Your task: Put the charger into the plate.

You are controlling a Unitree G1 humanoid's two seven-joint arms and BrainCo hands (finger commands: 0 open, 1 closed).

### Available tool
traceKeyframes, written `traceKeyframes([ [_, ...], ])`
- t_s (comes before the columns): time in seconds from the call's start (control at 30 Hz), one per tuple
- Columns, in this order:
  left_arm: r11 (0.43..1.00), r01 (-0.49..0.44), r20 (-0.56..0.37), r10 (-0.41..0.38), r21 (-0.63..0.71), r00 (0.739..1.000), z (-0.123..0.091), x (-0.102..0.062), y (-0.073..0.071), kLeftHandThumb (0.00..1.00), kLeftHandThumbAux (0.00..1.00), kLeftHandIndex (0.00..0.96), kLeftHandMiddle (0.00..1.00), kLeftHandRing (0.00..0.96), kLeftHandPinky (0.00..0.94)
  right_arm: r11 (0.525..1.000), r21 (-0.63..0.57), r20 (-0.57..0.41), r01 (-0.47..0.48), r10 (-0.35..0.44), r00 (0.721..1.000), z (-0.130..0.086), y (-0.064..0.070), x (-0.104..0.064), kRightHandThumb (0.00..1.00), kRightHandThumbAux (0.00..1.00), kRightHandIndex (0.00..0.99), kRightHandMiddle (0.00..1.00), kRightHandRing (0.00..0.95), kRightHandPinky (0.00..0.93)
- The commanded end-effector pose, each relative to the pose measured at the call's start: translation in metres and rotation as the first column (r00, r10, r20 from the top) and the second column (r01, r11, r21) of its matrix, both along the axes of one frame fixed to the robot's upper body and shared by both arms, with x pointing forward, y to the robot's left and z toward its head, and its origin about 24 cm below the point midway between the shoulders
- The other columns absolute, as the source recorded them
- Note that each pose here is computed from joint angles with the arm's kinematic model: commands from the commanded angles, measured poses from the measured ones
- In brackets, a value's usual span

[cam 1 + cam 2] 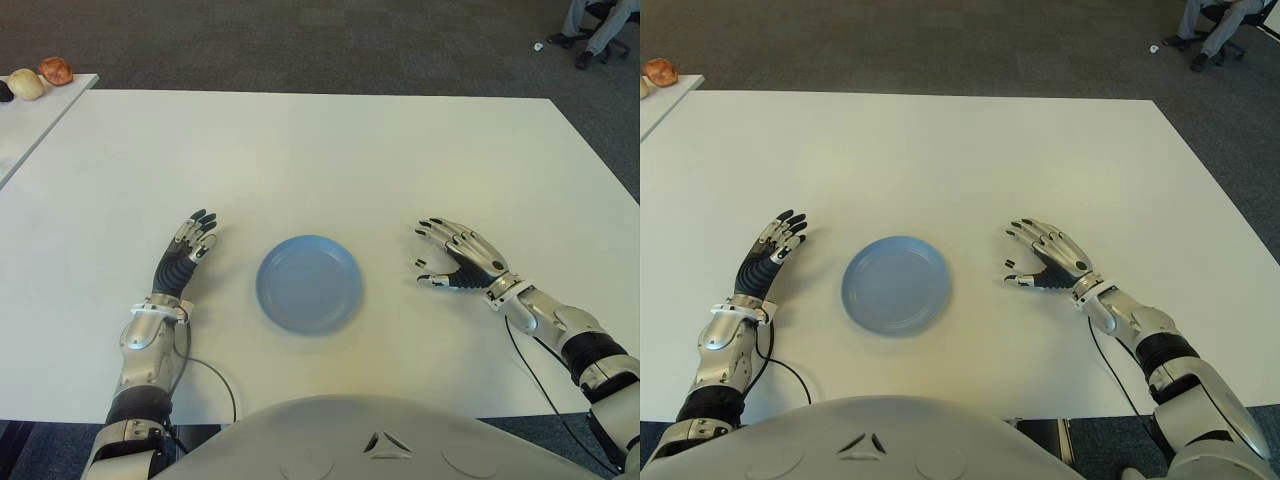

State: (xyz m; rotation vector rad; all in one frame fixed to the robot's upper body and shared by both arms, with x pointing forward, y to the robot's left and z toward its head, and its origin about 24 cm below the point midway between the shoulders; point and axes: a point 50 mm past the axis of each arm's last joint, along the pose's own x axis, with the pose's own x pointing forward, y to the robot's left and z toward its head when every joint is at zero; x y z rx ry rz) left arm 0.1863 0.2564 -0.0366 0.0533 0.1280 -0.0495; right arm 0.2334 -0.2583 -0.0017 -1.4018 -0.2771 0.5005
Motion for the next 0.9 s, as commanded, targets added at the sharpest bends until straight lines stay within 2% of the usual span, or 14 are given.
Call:
traceKeyframes([
  [0.03,0.999,-0.010,-0.138,0.005,-0.035,0.990,-0.0243,-0.0185,-0.0022,0.000,0.495,0.086,0.126,0.104,0.090,0.999,-0.026,-0.066,0.023,-0.025,0.997,-0.0030,-0.0042,-0.0097,0.264,0.233,0.000,0.000,0.000,0.000],
  [0.9,1.000,0.005,-0.149,-0.008,-0.018,0.989,-0.0253,-0.0185,0.0005,0.000,0.504,0.074,0.118,0.097,0.096,0.997,-0.067,-0.088,0.029,-0.035,0.996,0.0029,-0.0061,-0.0188,0.293,0.273,0.000,0.000,0.000,0.000],
])
